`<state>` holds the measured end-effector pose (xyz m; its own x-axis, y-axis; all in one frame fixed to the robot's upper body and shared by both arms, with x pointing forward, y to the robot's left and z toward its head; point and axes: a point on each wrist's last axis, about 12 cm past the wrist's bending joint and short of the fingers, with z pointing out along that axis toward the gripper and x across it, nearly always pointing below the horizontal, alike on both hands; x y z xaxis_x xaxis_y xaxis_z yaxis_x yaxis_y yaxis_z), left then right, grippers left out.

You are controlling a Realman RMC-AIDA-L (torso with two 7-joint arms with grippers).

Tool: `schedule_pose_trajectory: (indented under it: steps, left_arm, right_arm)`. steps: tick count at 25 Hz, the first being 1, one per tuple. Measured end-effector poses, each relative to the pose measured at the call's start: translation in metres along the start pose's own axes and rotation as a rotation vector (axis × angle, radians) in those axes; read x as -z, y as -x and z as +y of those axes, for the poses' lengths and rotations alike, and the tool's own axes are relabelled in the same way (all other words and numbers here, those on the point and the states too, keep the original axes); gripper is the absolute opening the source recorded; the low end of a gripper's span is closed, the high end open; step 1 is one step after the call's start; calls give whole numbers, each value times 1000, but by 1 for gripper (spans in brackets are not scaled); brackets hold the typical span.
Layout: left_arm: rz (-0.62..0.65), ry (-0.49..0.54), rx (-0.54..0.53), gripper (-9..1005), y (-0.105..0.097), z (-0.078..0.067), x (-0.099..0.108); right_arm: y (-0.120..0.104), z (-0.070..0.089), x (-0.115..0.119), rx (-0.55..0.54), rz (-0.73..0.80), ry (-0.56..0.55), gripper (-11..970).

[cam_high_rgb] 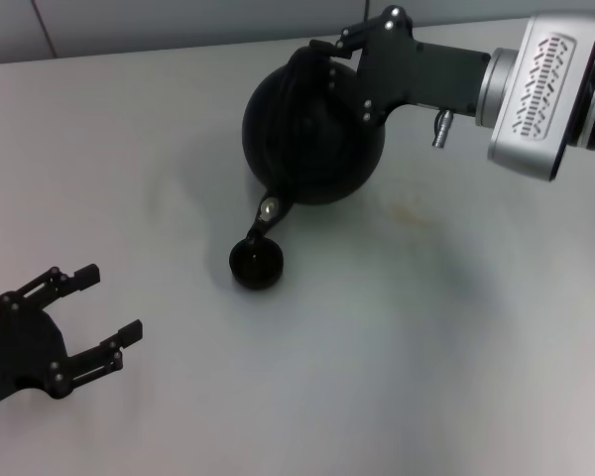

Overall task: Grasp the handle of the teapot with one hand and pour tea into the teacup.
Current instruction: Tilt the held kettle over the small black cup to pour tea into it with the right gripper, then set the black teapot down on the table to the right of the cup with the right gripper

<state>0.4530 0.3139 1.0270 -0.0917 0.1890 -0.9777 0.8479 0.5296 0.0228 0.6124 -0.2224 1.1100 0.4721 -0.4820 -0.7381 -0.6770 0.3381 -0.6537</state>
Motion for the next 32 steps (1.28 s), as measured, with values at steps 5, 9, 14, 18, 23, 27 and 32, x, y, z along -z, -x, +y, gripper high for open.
schedule_pose_trajectory:
  steps: [5, 9, 14, 18, 23, 27, 32]
  left_arm:
    - [-2, 5, 1, 798, 0, 0, 1]
    - [-4, 3, 3, 798, 0, -1, 1]
    - [-4, 0, 1, 797, -1, -2, 2]
    - [-4, -4, -1, 797, -1, -3, 2]
    - [-3, -7, -6, 797, 0, -2, 2]
    - [-2, -11, -6, 797, 0, -1, 1]
    - [0, -13, -10, 796, 1, -1, 2]
  right_arm:
    - [-5, -2, 3, -161, 37, 0, 69]
    - [-12, -6, 9, -350, 96, -16, 71]
    - [-22, -6, 26, -531, 124, -91, 69]
    - [-28, -5, 41, -618, 105, -166, 71]
    - [-35, 5, 58, -681, 98, -230, 69]
    - [-40, 13, 66, -705, 114, -244, 70]
    - [-45, 20, 80, -732, 121, -278, 71]
